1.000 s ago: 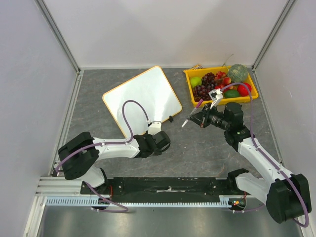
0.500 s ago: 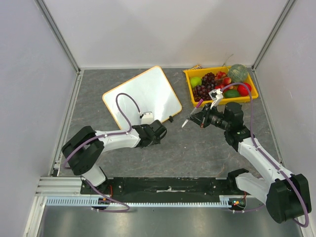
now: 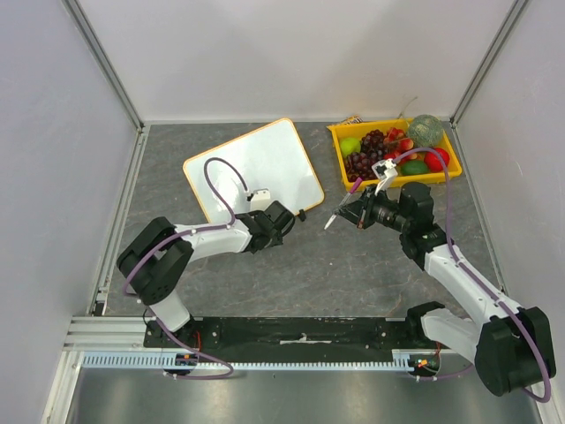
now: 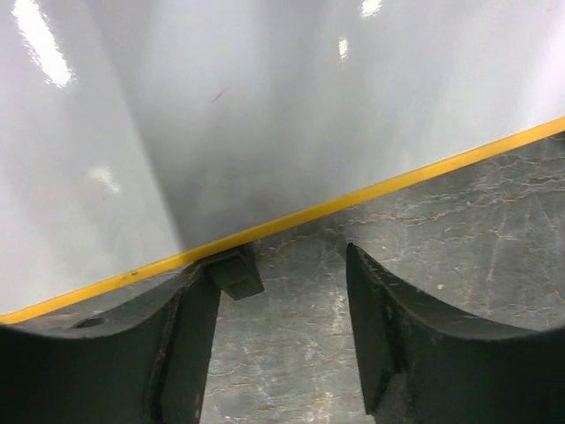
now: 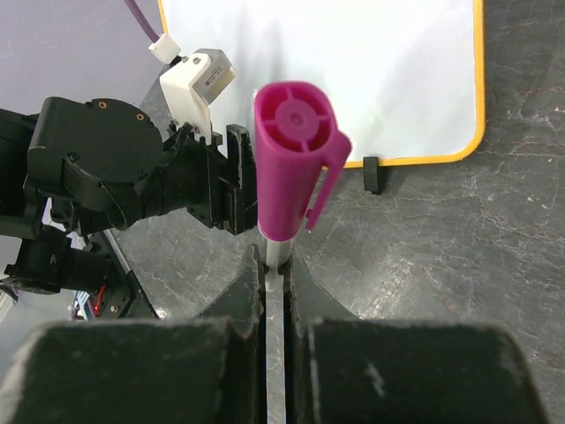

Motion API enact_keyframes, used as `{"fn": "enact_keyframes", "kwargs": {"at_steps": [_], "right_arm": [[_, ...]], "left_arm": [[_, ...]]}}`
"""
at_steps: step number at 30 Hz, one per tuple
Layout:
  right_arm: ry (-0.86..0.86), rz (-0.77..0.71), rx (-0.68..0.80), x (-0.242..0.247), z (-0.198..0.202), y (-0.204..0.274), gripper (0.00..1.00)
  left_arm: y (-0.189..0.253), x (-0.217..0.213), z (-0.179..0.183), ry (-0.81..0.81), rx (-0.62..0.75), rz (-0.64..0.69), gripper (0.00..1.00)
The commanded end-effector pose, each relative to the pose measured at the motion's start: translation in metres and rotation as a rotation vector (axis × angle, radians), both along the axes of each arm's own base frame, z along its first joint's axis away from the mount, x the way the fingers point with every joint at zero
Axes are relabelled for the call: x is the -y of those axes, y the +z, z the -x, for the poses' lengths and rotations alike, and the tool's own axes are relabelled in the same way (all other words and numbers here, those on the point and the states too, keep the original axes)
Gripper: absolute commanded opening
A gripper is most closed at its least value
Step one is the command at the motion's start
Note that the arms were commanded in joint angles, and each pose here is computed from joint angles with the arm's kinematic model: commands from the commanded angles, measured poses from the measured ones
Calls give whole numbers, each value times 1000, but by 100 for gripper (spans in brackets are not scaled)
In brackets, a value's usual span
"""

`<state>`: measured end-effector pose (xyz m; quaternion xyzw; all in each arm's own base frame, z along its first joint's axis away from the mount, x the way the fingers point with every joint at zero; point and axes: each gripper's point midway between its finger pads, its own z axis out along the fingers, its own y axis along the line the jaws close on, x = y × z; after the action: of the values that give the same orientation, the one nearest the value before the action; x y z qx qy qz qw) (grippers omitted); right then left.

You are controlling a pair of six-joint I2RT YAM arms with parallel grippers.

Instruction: Write a sentence on the whiteboard

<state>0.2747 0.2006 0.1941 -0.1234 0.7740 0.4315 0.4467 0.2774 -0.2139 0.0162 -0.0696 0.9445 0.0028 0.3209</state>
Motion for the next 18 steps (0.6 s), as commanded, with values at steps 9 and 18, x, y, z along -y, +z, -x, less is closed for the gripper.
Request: {"fn": "enact_keyframes", "kwargs": {"at_steps": [9,18], "right_arm": [[18,-32,36,-5,-7,10,0],[6,-38,52,-4,-8,19,0]], "left_arm": [[-30,-18,14,-83,-83,-88,2],[-28,5,46,-125,-97,-22,2]]}}
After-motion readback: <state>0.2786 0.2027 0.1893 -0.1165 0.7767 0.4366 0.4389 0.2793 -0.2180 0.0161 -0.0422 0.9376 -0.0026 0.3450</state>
